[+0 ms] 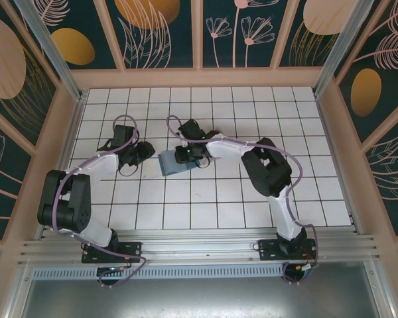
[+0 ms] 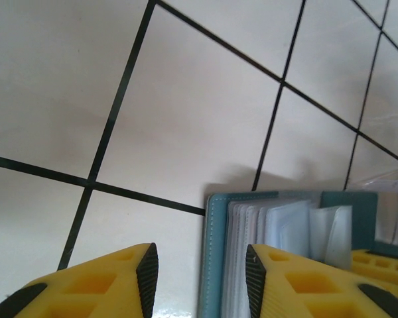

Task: Put the credit cards into the card holder

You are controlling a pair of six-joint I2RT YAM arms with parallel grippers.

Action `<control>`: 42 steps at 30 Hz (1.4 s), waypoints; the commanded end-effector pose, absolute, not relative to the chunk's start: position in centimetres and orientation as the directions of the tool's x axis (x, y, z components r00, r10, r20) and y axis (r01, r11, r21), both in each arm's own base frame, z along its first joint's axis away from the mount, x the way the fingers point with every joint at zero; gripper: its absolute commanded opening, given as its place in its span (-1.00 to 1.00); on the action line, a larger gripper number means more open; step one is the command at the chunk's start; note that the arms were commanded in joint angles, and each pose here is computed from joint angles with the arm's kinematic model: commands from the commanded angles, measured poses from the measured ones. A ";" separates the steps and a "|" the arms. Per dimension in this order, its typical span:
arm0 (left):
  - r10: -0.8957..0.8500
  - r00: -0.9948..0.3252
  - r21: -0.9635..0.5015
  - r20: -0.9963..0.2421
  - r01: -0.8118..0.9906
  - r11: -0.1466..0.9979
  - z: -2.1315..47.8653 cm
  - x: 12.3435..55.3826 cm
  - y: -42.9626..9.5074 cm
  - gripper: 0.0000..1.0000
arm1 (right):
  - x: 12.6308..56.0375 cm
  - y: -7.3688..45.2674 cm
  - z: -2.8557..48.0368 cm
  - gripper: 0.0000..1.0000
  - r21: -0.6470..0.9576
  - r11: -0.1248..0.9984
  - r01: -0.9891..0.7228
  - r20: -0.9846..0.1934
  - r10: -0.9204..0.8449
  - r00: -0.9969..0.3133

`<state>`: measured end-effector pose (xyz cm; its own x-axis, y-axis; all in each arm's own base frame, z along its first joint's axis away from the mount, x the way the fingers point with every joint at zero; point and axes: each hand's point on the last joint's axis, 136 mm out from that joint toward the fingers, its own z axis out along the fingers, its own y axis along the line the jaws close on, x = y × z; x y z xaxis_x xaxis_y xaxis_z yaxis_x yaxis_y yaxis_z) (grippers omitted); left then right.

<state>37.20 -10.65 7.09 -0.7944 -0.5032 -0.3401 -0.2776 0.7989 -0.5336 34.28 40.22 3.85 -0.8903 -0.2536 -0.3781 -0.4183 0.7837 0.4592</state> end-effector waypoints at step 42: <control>-0.347 -0.863 -0.584 -0.367 -0.076 0.808 10.1 37.8 -21.1 -0.14 | 40.7 21.6 12.7 0.16 0.234 0.944 -0.231 -0.572 -0.058 -0.818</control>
<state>36.44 -19.55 8.90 -0.8717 -0.3458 -0.3473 -0.0992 0.8185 -0.5659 40.62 21.95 14.11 -0.7983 0.0234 -0.6018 -0.1943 0.9358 0.2942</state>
